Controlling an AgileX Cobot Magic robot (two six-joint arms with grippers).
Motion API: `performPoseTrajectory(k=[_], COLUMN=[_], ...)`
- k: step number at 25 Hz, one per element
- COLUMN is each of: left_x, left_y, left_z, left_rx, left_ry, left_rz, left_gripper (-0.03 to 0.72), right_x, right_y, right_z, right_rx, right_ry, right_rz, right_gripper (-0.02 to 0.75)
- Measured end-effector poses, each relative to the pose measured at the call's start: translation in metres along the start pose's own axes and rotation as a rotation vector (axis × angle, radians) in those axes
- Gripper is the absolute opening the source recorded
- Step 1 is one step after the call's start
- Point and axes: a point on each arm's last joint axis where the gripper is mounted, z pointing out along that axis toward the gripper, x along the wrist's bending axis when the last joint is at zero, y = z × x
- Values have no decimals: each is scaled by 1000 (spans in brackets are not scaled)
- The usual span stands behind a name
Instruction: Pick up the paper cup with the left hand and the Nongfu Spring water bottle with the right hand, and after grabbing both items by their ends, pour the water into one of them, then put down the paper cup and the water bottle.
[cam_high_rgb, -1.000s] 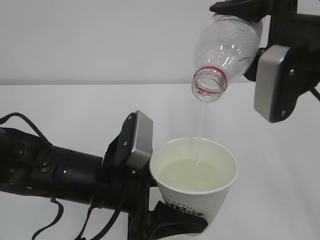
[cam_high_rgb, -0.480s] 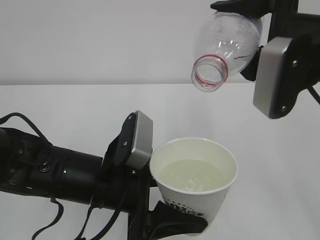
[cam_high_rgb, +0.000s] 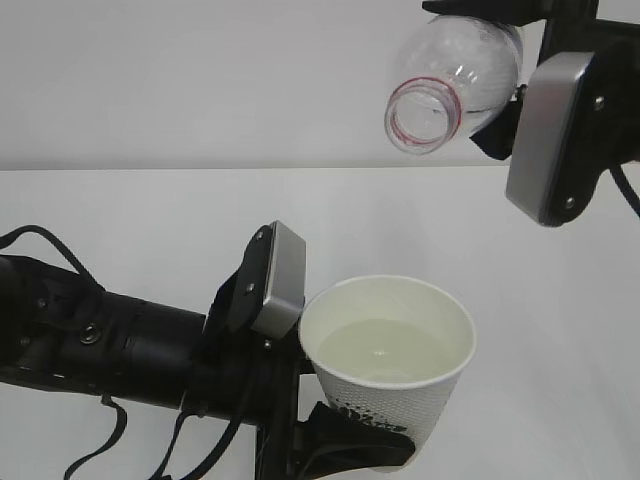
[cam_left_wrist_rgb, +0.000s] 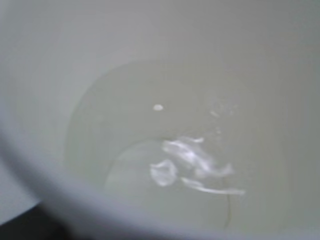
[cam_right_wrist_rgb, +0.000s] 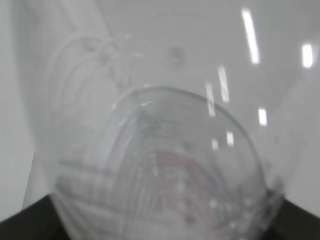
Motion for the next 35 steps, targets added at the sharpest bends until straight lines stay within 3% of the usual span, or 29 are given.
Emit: performPoseTrajectory(k=[35], left_x=[0], left_y=[0], left_z=[0], left_rx=[0], left_ry=[0], left_rz=[0], left_gripper=[501], right_x=[-1], right_y=[1], right_z=[0], right_rx=[-9], right_ry=[-6], right_rz=[409], right_gripper=[485])
